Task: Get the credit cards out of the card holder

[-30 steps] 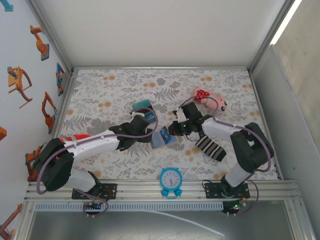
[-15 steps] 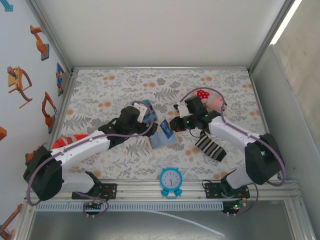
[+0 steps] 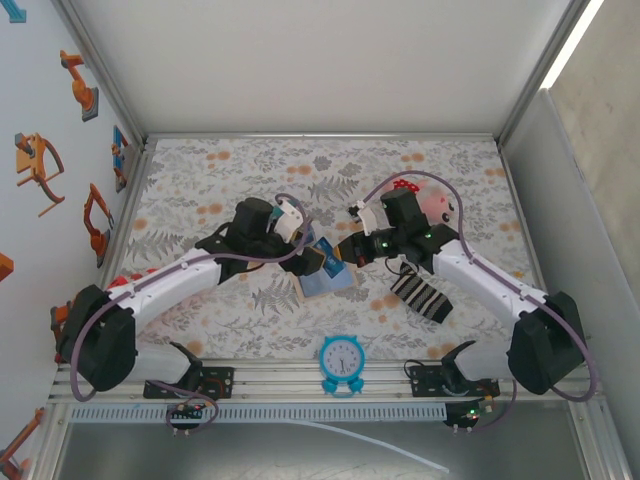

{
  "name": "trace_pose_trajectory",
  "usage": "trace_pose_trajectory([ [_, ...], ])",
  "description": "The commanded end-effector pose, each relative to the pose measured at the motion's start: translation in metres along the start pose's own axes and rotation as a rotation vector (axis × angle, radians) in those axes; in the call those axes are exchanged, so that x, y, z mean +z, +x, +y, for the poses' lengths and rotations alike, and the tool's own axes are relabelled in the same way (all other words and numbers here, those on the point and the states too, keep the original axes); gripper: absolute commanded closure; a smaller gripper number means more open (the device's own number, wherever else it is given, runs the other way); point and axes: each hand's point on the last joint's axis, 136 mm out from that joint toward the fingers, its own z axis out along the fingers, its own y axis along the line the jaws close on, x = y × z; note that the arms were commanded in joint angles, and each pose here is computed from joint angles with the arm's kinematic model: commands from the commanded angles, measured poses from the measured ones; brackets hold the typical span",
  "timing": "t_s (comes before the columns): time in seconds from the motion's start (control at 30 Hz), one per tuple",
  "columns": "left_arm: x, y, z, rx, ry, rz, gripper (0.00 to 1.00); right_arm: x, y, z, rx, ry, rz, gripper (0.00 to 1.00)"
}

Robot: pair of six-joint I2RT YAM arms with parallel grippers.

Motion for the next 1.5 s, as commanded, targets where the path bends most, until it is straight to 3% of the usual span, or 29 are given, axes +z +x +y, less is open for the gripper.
trace_pose_trajectory([
  [0.0,-0.001,-0.006,-0.023,0.059,0.143,0.01,0.06,-0.012,-0.013,0.025,-0.087,-0.082,-0.033,1.0],
  [0.17,0.001,-0.004,-0.034,0.065,0.216,0.034,0.18,-0.012,-0.009,0.028,-0.1,-0.105,-0.017,1.0],
  [0.43,-0.002,-0.001,-0.051,0.079,0.329,0.069,0.53,-0.011,-0.012,0.033,-0.129,-0.142,-0.022,1.0],
  [0.57,-0.004,0.0,-0.055,0.082,0.35,0.072,0.83,-0.012,-0.015,0.035,-0.146,-0.142,-0.029,1.0],
  [0.67,-0.006,-0.001,-0.055,0.089,0.349,0.069,1.0,-0.013,-0.016,0.035,-0.154,-0.136,-0.033,1.0],
  [1.1,-0.03,-0.023,-0.059,0.12,0.283,-0.056,1.0,-0.018,-0.026,0.036,-0.161,-0.11,-0.076,0.98],
  [1.23,-0.032,-0.021,-0.057,0.115,0.267,-0.051,1.0,-0.02,-0.03,0.04,-0.16,-0.119,-0.094,0.69],
  [1.37,-0.032,-0.02,-0.056,0.104,0.258,-0.06,1.0,-0.024,-0.034,0.039,-0.162,-0.095,-0.121,0.5],
  [1.4,-0.033,-0.021,-0.056,0.102,0.254,-0.069,1.0,-0.025,-0.035,0.037,-0.164,-0.076,-0.132,0.38],
  [1.47,-0.036,-0.022,-0.054,0.095,0.238,-0.092,1.0,-0.029,-0.037,0.033,-0.169,-0.039,-0.161,0.36],
])
